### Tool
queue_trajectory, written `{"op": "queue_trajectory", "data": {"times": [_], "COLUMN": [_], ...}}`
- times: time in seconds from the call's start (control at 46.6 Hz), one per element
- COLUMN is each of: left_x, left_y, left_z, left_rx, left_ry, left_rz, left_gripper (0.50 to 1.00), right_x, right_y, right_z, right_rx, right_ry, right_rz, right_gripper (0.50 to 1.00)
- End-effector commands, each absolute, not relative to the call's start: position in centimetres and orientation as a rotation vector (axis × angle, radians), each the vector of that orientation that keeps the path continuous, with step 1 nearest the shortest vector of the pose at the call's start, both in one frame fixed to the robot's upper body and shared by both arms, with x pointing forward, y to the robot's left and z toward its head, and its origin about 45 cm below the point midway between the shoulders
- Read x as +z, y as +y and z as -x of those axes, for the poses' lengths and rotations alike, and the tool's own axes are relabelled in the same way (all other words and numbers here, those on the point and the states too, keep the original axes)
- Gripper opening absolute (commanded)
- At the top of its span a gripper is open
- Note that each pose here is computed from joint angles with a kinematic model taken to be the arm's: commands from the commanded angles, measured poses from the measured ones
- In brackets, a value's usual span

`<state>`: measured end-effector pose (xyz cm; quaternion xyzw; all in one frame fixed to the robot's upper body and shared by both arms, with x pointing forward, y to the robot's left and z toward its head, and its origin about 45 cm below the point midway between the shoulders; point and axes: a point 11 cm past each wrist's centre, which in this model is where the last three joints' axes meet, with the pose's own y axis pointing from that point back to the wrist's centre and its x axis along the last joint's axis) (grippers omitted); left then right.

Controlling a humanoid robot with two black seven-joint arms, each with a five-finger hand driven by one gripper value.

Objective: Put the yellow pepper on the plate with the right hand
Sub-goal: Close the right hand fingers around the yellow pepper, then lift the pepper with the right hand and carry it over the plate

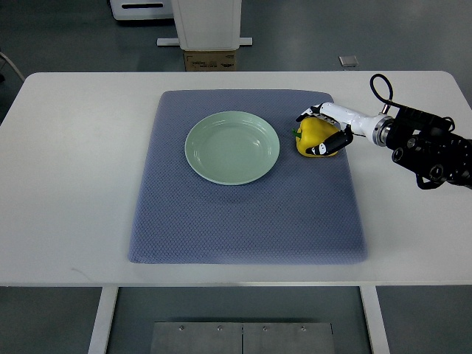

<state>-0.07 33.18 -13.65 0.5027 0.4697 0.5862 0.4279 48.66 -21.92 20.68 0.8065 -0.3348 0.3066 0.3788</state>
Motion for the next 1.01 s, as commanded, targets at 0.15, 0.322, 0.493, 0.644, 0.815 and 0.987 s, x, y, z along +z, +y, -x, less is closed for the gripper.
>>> {"op": "queue_trajectory", "data": {"times": [0.15,0.322,0.493,0.644,0.815,0.987], "left_x": [-13.7,-13.7,-13.7,-13.7,-13.7,-13.7], "left_y": [33.2,33.2,33.2,33.2,33.2,33.2], "left_z": [0.1,0.1,0.1,0.1,0.1,0.1], "left_rx": [1.464,1.464,1.464,1.464,1.464,1.464], "left_ry": [1.173,1.173,1.173,1.173,1.173,1.173], "left_rz": [-1.256,-1.256,-1.256,-1.256,-1.256,-1.256], "left_gripper": [1.0,1.0,1.0,1.0,1.0,1.0], "right_x": [21.4,21.8,22.1,22.6,23.1,23.8], "right_y": [-21.8,-21.7,-21.6,-21.0,-19.6,-17.8], "right_z": [-49.0,-49.2,-49.3,-49.6,-49.8,-50.0], "right_rx": [0.796,0.806,0.812,0.82,0.84,0.862], "right_ry": [-0.863,-0.866,-0.867,-0.868,-0.857,-0.841], "right_rz": [-2.058,-2.056,-2.054,-2.049,-2.06,-2.067], "right_gripper": [0.5,0.5,0.5,0.5,0.5,0.5]}}
